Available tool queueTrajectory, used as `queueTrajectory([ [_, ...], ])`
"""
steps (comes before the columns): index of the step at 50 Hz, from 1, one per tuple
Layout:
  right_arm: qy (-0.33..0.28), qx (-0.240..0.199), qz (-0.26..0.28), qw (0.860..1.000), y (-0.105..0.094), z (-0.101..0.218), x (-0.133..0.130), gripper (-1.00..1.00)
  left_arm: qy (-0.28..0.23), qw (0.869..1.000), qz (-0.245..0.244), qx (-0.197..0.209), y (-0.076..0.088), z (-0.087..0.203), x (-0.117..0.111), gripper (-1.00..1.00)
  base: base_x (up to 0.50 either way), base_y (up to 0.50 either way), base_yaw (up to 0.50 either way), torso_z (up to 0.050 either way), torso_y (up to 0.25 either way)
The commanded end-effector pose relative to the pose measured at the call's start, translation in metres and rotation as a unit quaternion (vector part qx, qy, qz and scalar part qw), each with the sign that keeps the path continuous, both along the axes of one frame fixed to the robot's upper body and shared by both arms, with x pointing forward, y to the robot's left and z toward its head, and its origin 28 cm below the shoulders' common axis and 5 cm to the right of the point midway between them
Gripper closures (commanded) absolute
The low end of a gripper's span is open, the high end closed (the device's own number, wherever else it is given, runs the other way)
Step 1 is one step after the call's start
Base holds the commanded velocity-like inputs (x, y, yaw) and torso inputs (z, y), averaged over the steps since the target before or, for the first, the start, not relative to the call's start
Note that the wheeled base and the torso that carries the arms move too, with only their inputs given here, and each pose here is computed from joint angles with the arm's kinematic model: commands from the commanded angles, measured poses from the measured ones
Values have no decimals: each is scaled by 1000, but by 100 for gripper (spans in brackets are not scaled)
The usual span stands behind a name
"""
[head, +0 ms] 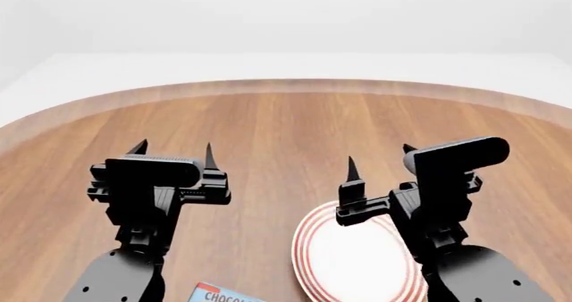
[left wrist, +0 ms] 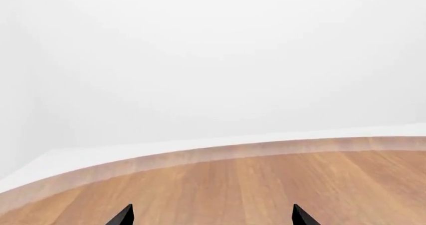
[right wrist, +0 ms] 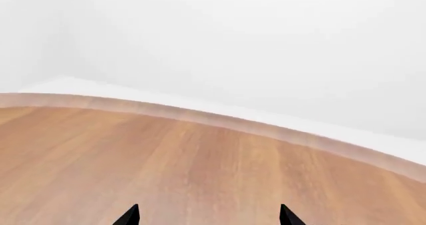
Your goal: Put the chocolate pudding to the right of the plate.
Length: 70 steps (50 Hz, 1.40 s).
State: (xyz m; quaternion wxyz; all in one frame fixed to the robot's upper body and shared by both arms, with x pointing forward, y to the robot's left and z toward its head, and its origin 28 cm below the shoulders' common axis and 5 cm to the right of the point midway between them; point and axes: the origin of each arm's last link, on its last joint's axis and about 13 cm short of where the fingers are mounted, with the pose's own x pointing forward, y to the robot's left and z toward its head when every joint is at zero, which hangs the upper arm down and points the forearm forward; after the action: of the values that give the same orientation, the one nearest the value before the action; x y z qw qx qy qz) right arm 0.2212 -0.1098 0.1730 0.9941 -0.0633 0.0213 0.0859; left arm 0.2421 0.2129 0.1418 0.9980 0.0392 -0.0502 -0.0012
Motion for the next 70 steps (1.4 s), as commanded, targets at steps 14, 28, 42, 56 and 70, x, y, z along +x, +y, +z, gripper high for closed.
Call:
queueTrajectory([
  [14,148,-87,194,966,-11,35,-29,-100,0,1000,0,4,0,0,2,-100,0,0,0,0,0],
  [28,158,-95,274,944,-7,48,-32,-100,-3,1000,2,6,1,4,1,-100,0,0,0,0,0],
  [42,199,-93,315,923,0,41,-31,-100,-2,1000,2,9,1,3,1,-100,0,0,0,0,0],
  [56,245,-96,363,894,16,23,-29,-100,1,1000,-1,12,-1,1,1,-100,0,0,0,0,0],
  [70,274,-102,395,871,28,11,-26,-100,1,1000,-2,12,-1,0,1,-100,0,0,0,0,0],
])
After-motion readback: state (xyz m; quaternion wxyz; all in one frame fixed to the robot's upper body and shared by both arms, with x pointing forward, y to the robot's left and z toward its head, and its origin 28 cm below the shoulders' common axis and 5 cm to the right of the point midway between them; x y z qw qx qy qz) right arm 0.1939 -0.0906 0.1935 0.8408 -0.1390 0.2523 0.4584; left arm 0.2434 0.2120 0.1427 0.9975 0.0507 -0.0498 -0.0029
